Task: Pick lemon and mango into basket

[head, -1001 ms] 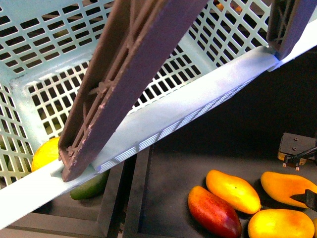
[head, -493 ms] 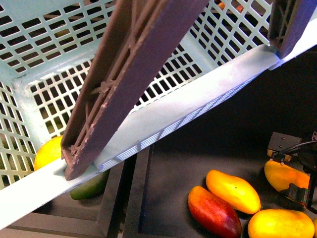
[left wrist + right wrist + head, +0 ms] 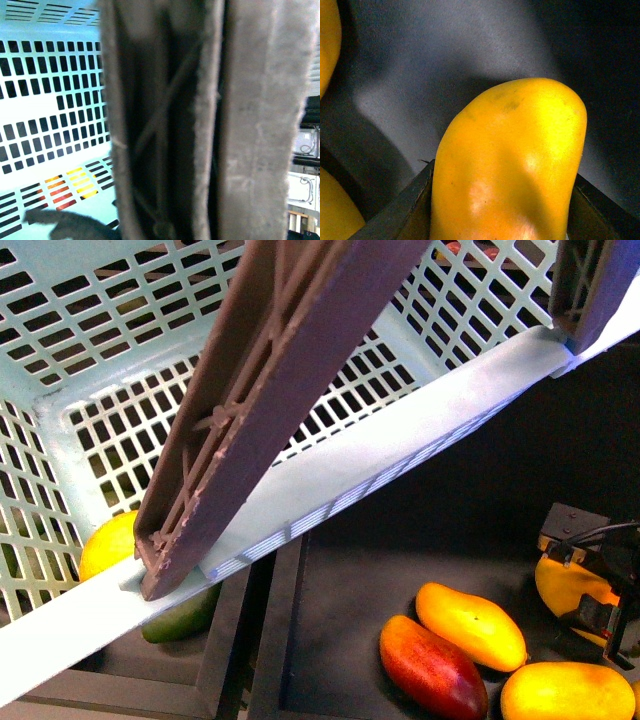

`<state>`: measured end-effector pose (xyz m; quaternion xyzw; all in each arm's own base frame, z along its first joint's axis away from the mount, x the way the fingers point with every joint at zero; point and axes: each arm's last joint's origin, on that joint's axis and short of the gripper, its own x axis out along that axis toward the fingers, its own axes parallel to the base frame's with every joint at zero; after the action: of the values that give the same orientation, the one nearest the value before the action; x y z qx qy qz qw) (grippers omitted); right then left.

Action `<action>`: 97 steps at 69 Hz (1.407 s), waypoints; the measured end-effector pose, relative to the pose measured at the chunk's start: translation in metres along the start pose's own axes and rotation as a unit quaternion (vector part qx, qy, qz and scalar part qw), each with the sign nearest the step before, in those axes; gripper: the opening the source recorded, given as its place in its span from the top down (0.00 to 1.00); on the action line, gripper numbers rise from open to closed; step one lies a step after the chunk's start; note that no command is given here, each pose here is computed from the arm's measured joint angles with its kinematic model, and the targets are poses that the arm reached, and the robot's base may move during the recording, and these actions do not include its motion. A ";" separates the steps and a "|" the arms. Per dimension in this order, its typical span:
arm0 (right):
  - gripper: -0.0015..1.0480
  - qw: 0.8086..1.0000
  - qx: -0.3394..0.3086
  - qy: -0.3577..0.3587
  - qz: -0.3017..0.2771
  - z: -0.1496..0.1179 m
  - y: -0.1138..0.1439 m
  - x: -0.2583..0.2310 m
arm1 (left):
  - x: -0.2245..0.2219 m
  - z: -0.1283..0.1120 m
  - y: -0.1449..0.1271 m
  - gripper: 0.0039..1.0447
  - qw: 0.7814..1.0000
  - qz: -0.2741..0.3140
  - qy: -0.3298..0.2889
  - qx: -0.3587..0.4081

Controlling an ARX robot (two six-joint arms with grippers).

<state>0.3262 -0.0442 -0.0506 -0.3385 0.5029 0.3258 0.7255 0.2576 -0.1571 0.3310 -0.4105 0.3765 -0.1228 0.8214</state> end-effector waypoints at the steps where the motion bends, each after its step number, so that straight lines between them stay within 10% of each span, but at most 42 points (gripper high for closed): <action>1: 0.44 1.000 0.002 -0.002 0.000 0.000 -0.001 -0.001 | 0.000 0.000 0.000 0.87 1.000 0.000 0.000 0.000; 19: 0.44 0.991 0.109 -0.081 -0.021 -0.001 -0.025 -0.042 | 0.000 0.000 0.000 0.87 1.000 0.000 0.000 0.000; 49: 0.45 0.875 0.283 -0.388 -0.065 0.015 -0.038 -0.205 | 0.000 0.000 0.000 0.87 1.000 0.000 0.000 0.000; 72: 0.45 0.767 0.311 -0.559 -0.054 0.048 0.000 -0.318 | 0.000 0.000 0.000 0.87 1.000 0.000 0.000 0.000; 97: 0.45 0.738 0.318 -0.594 0.037 0.110 0.067 -0.330 | 0.000 0.000 0.000 0.87 1.000 0.000 0.000 0.000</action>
<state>0.2348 0.0396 0.2809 0.1931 0.0560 0.3084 0.9298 0.2576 -0.1571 0.3310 -0.4104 0.3764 -0.1226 0.8215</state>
